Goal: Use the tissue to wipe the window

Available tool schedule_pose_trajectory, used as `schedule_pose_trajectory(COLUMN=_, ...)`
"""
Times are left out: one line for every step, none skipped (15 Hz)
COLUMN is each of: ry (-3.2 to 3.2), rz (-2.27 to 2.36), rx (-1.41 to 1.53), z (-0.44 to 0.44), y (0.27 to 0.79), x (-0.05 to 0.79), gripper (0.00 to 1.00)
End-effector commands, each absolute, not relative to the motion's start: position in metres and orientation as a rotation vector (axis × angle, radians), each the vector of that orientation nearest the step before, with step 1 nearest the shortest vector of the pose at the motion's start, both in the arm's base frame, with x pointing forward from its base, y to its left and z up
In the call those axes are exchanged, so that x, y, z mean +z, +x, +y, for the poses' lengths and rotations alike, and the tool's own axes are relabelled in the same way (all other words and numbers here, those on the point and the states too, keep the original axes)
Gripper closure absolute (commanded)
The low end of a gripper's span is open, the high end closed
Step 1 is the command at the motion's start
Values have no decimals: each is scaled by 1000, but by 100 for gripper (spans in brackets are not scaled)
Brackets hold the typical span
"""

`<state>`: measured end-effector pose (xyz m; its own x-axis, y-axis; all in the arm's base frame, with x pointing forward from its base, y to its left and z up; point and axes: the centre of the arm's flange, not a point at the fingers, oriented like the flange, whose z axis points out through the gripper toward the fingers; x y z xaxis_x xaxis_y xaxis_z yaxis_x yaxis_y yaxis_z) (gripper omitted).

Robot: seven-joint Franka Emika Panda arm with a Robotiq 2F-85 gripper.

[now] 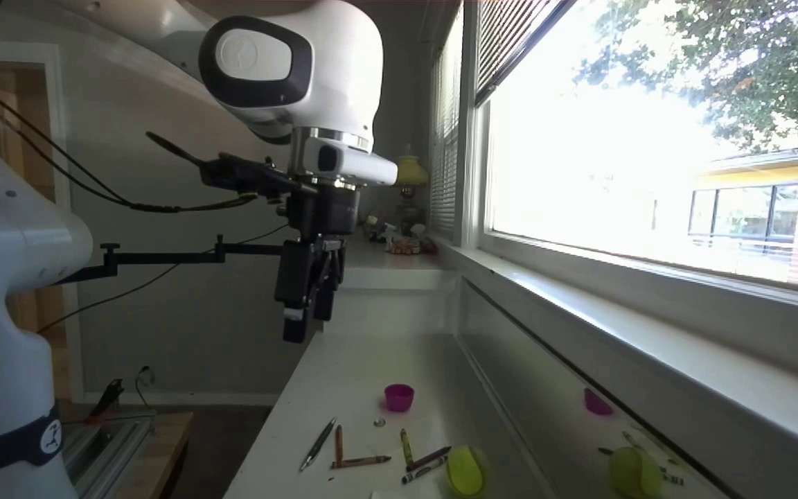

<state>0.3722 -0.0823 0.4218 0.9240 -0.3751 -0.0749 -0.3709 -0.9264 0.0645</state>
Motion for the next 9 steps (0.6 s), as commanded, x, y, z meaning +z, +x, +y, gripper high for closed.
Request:
schedule_pose_trajectory(ry=3033, rz=-587, rx=-130, z=-82, y=372, x=423, gripper=0)
schedule_pose_trajectory(ry=3033, rz=-587, rx=-130, z=-82, y=372, x=423, gripper=0)
schedule_pose_trajectory(ry=3033, rz=-587, rx=-130, z=-82, y=373, x=423, gripper=0)
schedule_pose_trajectory(ry=2995, rz=-599, rx=-114, z=-86, y=375, x=413, gripper=0)
schedule_pose_trajectory(ry=2992, rz=-614, rx=-112, z=-88, y=376, x=407, gripper=0)
schedule_pose_trajectory(ry=2997, rz=-609, rx=-112, z=-91, y=377, x=398, gripper=0)
schedule_pose_trajectory(ry=3001, rz=-619, rx=-123, z=-93, y=378, x=392, gripper=0)
schedule_pose_trajectory(ry=3010, rz=-630, rx=-114, z=-96, y=381, x=383, gripper=0)
schedule_pose_trajectory(ry=3011, rz=-633, rx=-90, z=-98, y=382, x=376, gripper=0)
